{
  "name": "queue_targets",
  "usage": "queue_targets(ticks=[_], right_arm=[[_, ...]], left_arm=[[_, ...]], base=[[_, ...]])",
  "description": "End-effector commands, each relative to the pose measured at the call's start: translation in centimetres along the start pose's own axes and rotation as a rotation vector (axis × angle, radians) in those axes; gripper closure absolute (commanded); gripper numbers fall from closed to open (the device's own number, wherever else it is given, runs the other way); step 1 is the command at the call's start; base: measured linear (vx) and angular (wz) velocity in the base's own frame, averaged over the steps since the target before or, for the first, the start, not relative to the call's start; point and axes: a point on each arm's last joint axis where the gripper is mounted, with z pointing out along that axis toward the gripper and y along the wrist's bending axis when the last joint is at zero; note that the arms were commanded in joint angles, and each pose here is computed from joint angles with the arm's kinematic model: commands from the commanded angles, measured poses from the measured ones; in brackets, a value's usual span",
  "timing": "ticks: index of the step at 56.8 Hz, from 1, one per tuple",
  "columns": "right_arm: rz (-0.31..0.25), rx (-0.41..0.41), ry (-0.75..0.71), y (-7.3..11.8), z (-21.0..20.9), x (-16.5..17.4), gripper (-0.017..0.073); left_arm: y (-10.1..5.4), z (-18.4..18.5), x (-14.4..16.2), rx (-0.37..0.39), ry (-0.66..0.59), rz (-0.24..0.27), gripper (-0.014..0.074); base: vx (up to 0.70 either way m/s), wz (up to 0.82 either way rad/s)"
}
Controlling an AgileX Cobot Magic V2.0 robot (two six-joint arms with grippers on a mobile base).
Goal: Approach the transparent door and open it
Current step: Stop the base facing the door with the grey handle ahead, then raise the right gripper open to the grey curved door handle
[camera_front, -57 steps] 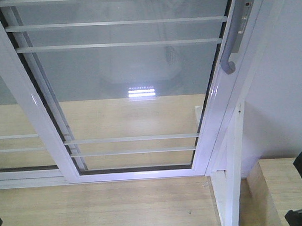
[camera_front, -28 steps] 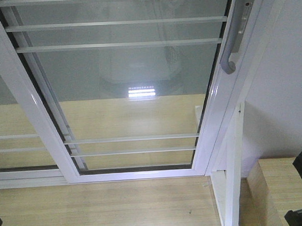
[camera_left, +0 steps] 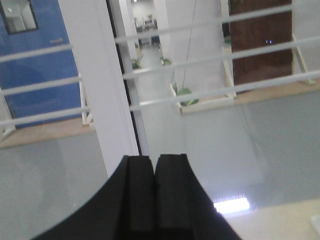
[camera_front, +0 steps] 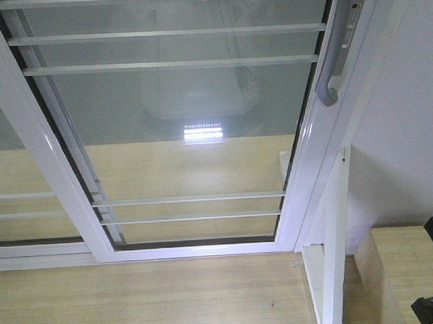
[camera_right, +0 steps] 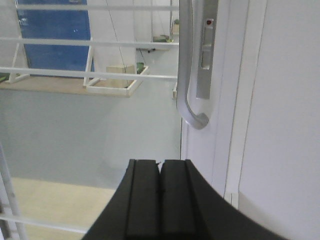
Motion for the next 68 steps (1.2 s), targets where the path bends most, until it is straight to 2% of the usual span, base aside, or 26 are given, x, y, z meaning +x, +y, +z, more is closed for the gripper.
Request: queue_targets(ticks=[1,5,10,15,19,24,29,36,42,45,56,68], right_arm=[[-0.011,-0.004,-0.150,0.1,0.0,-1.4,0.0564],[-0.029,-0.006,-0.207,0.1,-0.1,-1.9,0.0564],[-0.037,-0.008,-0.264,0.1,-0.2,-2.6,0.0564],[-0.029,-0.007,-0.255,0.1,-0.2,-3.6,0.0564],[-0.023,-0.005,-0.224,0.1,0.0,-5.4,0.0564],[-0.028,-0.003,-0.183,0.1,0.9,-8.1,0.0564],[-0.059,-0.001,-0.137,0.2,3.1,-11.3,0.0564],[-0.101,-0.001,-0.062,0.2,7.8,-14.9,0.0564],[-0.142,-0.004,-0.008,0.3,12.5,-16.7,0.0564],[-0.159,-0.006,0.007,0.3,14.8,-17.1,0.0564],[-0.147,-0.012,-0.005,0.4,22.6,-16.7,0.0564],[-0.139,-0.017,0.059,0.3,26.3,-13.9,0.0564]], left_arm=[[0.3,-0.2,-1.6,-0.033,-0.192,-0.045,0.0591],[0.5,-0.3,-1.9,-0.041,-0.237,-0.100,0.0591],[0.5,-0.2,-2.0,-0.036,-0.234,-0.141,0.0591],[0.5,0.2,-2.5,-0.028,-0.214,-0.200,0.0591],[0.8,0.7,-3.9,-0.026,-0.210,-0.217,0.0591],[1.2,1.7,-6.6,-0.026,-0.212,-0.208,0.0591],[1.6,4.0,-9.5,-0.024,-0.184,-0.203,0.0591],[2.0,8.7,-12.3,-0.020,-0.101,-0.206,0.0591],[2.2,13.1,-13.6,-0.018,-0.046,-0.206,0.0591],[2.3,15.2,-13.9,-0.019,-0.033,-0.205,0.0591],[2.3,21.4,-13.5,-0.028,-0.036,-0.206,0.0591],[2.1,23.4,-12.3,-0.035,-0.053,-0.204,0.0589]], base=[[0.00,0.00],[0.00,0.00],[0.00,0.00],[0.00,0.00],[0.00,0.00],[0.00,0.00],[0.00,0.00],[0.00,0.00],[0.00,0.00],[0.00,0.00],[0.00,0.00],[0.00,0.00]])
